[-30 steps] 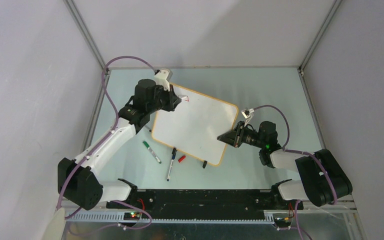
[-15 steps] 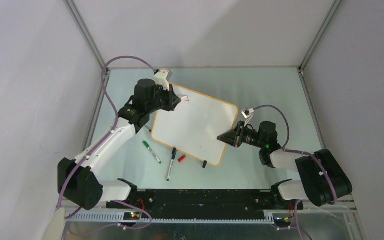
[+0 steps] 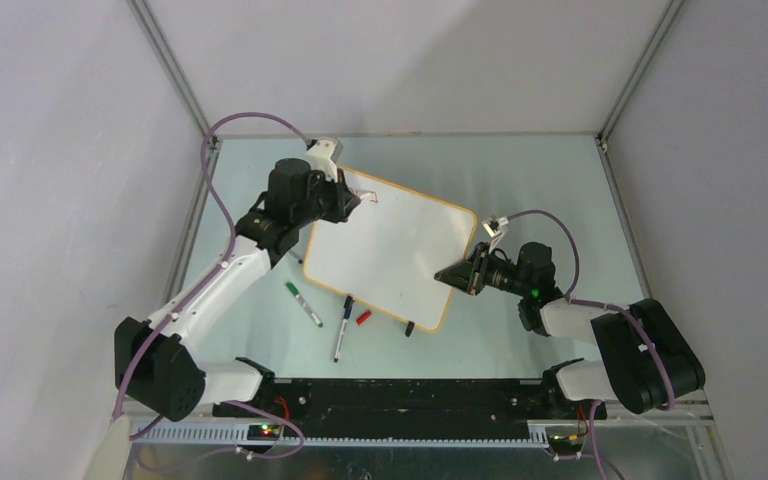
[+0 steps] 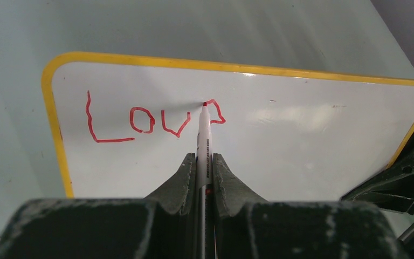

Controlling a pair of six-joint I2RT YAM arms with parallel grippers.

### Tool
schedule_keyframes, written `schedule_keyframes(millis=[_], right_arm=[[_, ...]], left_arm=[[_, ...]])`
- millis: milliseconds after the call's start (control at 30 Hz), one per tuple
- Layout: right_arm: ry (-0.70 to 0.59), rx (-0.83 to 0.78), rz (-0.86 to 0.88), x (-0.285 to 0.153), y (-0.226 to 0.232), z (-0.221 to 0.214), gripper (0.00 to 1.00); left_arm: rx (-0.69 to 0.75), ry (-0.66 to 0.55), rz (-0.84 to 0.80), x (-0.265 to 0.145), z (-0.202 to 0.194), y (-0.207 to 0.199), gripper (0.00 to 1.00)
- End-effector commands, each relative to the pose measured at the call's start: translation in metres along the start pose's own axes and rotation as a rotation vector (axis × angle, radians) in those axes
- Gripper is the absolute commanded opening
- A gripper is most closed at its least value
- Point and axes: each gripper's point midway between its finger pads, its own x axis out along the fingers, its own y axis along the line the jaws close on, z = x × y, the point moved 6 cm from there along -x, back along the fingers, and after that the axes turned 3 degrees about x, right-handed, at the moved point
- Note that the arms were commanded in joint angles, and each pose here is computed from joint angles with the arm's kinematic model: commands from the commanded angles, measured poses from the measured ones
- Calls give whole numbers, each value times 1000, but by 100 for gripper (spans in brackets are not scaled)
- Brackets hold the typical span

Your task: Write a sentence on the whiteboard

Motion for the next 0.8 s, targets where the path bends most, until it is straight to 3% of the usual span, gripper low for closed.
schedule_keyframes(millis=[0,767], right_arm=[[-25,-104,-9,0,-2,10,0],[-24,-105,-12,0,-3,10,0]], left_arm=[[16,-44,18,-10,13,0,0],[79,17,37,-17,8,-7,0]])
